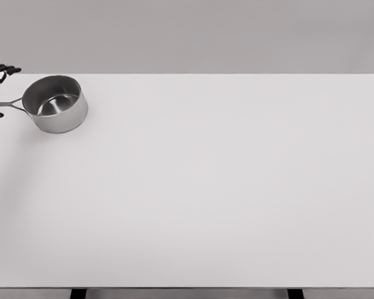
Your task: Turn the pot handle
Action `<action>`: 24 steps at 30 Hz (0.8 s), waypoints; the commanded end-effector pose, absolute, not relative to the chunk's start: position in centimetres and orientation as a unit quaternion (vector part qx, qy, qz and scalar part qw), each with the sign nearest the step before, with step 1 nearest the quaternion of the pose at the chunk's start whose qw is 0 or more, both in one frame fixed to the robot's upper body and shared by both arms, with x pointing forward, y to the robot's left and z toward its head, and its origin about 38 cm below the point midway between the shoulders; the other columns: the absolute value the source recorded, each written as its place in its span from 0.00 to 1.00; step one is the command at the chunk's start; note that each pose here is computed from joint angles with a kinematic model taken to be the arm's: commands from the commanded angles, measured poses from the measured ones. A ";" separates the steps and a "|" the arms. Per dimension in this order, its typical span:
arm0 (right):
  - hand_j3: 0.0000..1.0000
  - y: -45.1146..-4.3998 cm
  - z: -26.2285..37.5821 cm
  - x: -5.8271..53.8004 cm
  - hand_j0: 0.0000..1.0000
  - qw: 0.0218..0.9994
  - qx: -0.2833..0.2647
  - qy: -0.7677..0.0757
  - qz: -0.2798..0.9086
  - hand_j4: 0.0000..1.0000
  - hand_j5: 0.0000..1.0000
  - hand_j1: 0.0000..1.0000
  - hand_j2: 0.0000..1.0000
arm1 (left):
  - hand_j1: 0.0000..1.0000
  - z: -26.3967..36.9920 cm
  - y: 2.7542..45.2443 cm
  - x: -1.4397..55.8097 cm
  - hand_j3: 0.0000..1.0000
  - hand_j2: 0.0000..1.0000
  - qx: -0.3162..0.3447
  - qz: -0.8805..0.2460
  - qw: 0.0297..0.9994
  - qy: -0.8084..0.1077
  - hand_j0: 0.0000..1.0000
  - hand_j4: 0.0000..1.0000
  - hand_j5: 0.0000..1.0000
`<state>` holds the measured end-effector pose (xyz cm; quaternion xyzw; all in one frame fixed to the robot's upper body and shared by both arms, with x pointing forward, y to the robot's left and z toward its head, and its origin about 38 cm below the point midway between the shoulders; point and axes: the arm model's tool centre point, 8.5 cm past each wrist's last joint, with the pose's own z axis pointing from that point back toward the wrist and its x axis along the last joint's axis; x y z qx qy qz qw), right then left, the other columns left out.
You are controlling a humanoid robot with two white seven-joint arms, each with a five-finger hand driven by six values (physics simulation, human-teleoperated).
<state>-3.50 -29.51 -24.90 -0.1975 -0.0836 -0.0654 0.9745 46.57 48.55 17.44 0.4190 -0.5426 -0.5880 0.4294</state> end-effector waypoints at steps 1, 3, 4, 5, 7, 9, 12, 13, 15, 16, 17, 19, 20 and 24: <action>1.00 -29.5 -24.9 -3.5 1.00 0.974 -0.198 -0.084 -0.067 1.00 1.00 1.00 1.00 | 1.00 17.5 48.5 46.6 1.00 1.00 0.419 -0.584 0.430 -0.547 1.00 1.00 1.00; 1.00 -29.5 -24.9 -3.5 1.00 0.974 -0.198 -0.084 -0.066 1.00 1.00 1.00 1.00 | 1.00 17.3 48.6 46.4 1.00 1.00 0.418 -0.584 0.431 -0.546 1.00 1.00 1.00; 1.00 -29.5 -24.9 -3.5 1.00 0.974 -0.198 -0.084 -0.067 1.00 1.00 1.00 1.00 | 1.00 17.3 48.6 46.4 1.00 1.00 0.418 -0.584 0.432 -0.545 1.00 1.00 1.00; 1.00 -29.5 -24.9 -3.5 1.00 0.974 -0.198 -0.084 -0.066 1.00 1.00 1.00 1.00 | 1.00 17.2 48.7 46.4 1.00 1.00 0.418 -0.584 0.432 -0.544 1.00 1.00 1.00; 1.00 -29.5 -24.9 -3.5 1.00 0.974 -0.198 -0.084 -0.066 1.00 1.00 1.00 1.00 | 1.00 17.1 49.0 46.3 1.00 1.00 0.419 -0.584 0.436 -0.541 1.00 1.00 1.00; 1.00 -29.5 -24.9 -3.5 1.00 0.974 -0.198 -0.084 -0.066 1.00 1.00 1.00 1.00 | 1.00 16.8 49.5 46.1 1.00 1.00 0.421 -0.583 0.443 -0.536 1.00 1.00 1.00; 1.00 -29.5 -24.9 -3.5 1.00 0.974 -0.198 -0.084 -0.067 1.00 1.00 1.00 1.00 | 1.00 16.6 50.2 46.0 1.00 1.00 0.423 -0.583 0.452 -0.527 1.00 1.00 1.00; 1.00 -29.5 -24.9 -3.5 1.00 0.974 -0.198 -0.084 -0.067 1.00 1.00 1.00 1.00 | 1.00 16.7 50.3 46.0 1.00 1.00 0.424 -0.582 0.451 -0.527 1.00 1.00 1.00; 1.00 -29.5 -24.9 -3.5 1.00 0.974 -0.198 -0.084 -0.067 1.00 1.00 1.00 1.00 | 1.00 16.8 50.4 46.0 1.00 1.00 0.425 -0.581 0.452 -0.527 1.00 1.00 1.00; 1.00 -29.5 -24.9 -3.5 1.00 0.974 -0.198 -0.084 -0.066 1.00 1.00 1.00 1.00 | 1.00 17.0 50.4 46.1 1.00 1.00 0.426 -0.581 0.451 -0.528 1.00 1.00 1.00; 1.00 -29.5 -24.9 -3.5 1.00 0.974 -0.198 -0.084 -0.067 1.00 1.00 1.00 1.00 | 1.00 17.1 50.4 46.2 1.00 1.00 0.426 -0.581 0.451 -0.527 1.00 1.00 1.00; 1.00 -29.5 -24.9 -3.5 1.00 0.974 -0.198 -0.084 -0.066 1.00 1.00 1.00 1.00 | 1.00 17.4 50.4 46.3 1.00 1.00 0.428 -0.580 0.449 -0.528 1.00 1.00 1.00; 1.00 -29.5 -24.9 -3.5 1.00 0.974 -0.198 -0.084 -0.066 1.00 1.00 1.00 1.00 | 1.00 17.5 50.4 46.4 1.00 1.00 0.430 -0.583 0.447 -0.525 1.00 1.00 1.00; 1.00 -29.5 -24.9 -3.5 1.00 0.974 -0.198 -0.084 -0.067 1.00 1.00 1.00 1.00 | 1.00 17.1 51.3 46.3 1.00 1.00 0.433 -0.582 0.459 -0.513 1.00 1.00 1.00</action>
